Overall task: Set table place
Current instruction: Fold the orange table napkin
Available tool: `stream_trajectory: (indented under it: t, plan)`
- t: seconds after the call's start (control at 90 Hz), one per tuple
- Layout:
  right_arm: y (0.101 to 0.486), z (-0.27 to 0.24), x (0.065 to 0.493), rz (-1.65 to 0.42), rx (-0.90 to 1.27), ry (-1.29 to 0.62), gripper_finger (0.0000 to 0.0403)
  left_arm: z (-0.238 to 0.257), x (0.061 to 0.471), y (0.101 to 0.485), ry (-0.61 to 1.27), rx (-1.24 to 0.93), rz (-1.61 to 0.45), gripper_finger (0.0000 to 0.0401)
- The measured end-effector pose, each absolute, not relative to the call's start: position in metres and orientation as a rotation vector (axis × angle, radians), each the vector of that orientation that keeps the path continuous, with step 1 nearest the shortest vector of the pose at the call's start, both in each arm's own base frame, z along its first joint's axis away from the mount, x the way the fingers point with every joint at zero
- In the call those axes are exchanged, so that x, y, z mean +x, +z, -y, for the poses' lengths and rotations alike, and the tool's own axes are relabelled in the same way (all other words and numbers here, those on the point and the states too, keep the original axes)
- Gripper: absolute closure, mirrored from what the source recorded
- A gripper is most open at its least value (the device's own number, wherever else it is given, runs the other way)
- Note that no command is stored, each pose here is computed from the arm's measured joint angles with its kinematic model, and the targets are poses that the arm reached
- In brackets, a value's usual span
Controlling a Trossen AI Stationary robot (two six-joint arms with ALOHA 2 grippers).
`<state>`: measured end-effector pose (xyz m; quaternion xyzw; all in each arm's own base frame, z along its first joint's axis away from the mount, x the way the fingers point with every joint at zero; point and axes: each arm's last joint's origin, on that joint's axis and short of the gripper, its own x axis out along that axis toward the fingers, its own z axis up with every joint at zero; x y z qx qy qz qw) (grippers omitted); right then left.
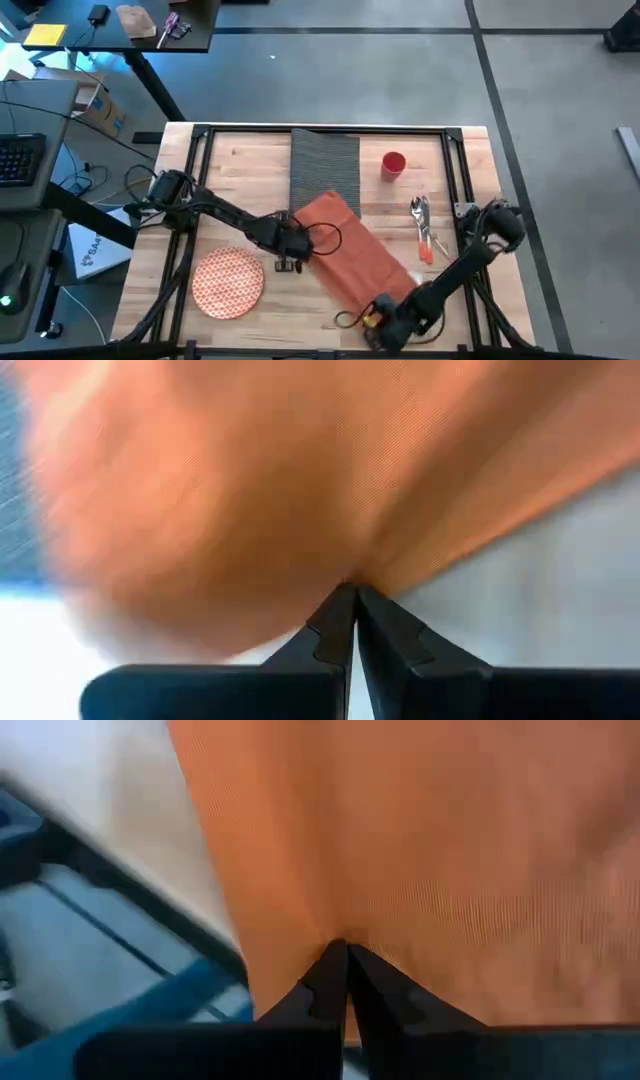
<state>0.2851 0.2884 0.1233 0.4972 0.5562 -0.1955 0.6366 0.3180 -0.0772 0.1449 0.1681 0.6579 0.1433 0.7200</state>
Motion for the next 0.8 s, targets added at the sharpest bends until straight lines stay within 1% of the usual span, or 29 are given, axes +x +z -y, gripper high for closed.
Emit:
stream_trajectory:
  t: [0.078,0.178,0.244,0.311,0.367,0.456,0.589,0.689,0.8]
  plan:
    - [0.133,-0.286,0.304,-1.198,1.093,-0.42,0.0402,0.077,0.322,0.16,0.395,0.405,-1.428,0.0401]
    - [0.156,-0.274,0.324,-1.163,1.023,-0.377,0.0392,0.081,0.318,0.173,0.423,0.4,-1.467,0.0401]
    - [0.17,-0.267,0.329,-1.193,0.948,-0.328,0.0376,0.09,0.32,0.186,0.403,0.32,-1.433,0.0401]
    - [0.179,-0.266,0.327,-1.238,0.844,-0.272,0.035,0.102,0.32,0.199,0.374,0.206,-1.393,0.0401]
    - [0.187,-0.268,0.321,-1.265,0.731,-0.223,0.0325,0.115,0.321,0.206,0.334,0.104,-1.356,0.0401]
    - [0.197,-0.277,0.303,-1.304,0.538,-0.109,0.0283,0.148,0.324,0.217,0.22,-0.027,-1.238,0.0401]
    - [0.193,-0.299,0.262,-1.403,0.125,0.105,0.023,0.202,0.328,0.234,0.054,-0.194,-0.984,0.0401]
    - [0.185,-0.313,0.239,-1.38,-0.093,0.27,0.0214,0.233,0.327,0.24,0.043,-0.317,-0.797,0.0401]
    - [0.162,-0.313,0.222,-1.399,-0.217,0.324,0.0215,0.249,0.326,0.24,0.074,-0.436,-0.696,0.0401]
